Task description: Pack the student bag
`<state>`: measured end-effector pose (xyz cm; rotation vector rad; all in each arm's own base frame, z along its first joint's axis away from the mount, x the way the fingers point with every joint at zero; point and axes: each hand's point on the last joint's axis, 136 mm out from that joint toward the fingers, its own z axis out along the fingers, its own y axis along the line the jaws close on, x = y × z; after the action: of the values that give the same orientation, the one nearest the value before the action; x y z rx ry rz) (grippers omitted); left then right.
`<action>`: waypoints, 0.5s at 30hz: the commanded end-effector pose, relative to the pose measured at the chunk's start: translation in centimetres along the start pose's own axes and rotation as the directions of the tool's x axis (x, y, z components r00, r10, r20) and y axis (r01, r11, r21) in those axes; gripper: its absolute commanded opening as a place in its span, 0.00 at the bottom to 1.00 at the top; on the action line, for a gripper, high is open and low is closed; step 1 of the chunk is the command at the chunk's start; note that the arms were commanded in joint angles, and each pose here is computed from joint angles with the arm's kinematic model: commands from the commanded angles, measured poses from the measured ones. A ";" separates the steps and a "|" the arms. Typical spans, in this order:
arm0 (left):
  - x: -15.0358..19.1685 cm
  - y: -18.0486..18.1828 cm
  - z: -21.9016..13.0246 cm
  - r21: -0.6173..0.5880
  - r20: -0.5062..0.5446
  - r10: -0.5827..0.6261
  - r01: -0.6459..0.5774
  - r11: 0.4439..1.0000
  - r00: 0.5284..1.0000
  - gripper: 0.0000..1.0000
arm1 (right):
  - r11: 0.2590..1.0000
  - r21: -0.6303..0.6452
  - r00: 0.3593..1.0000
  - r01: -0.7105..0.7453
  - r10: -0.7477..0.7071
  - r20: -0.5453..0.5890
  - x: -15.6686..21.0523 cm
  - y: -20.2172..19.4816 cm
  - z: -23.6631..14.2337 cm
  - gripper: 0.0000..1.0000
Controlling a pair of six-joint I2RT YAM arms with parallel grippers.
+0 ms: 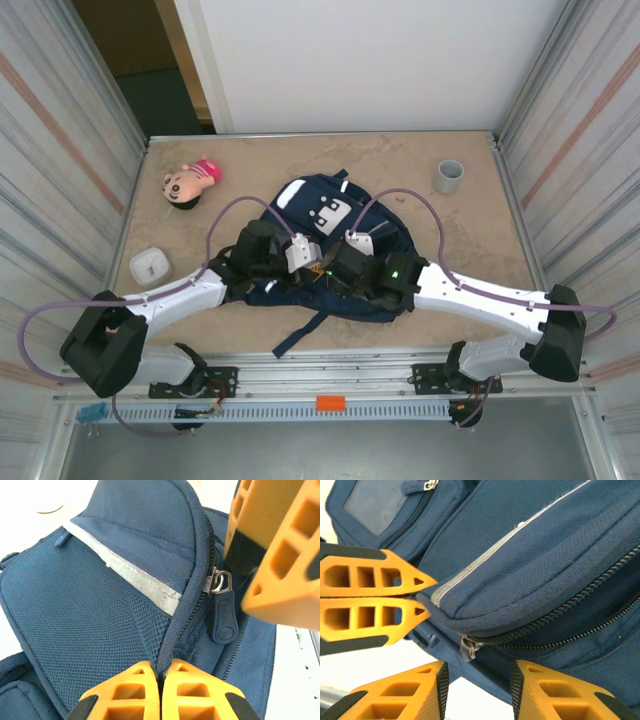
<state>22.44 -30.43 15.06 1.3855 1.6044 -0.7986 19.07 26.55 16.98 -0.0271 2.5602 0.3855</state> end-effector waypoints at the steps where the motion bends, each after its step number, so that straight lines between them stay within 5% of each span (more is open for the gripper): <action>1: -3.5 -0.8 -0.3 0.069 0.128 -0.023 0.014 0.997 0.992 0.00 | 0.996 0.026 0.992 -0.083 0.080 0.102 -1.2 -0.7 0.5 0.37; 7: -3.7 -1.2 -0.5 0.087 0.139 -0.046 0.034 0.996 0.989 0.00 | 0.996 -0.045 0.986 -0.082 0.087 0.141 -2.1 1.0 1.1 0.35; 15: -3.4 -1.0 -0.6 0.073 0.116 -0.027 0.019 0.997 0.993 0.00 | 0.985 0.160 0.986 -0.069 0.043 0.163 -3.0 -2.2 -0.4 0.14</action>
<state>22.61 -30.52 15.46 1.3205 1.6475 -0.8510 20.75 26.62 17.25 0.0744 2.4744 0.3421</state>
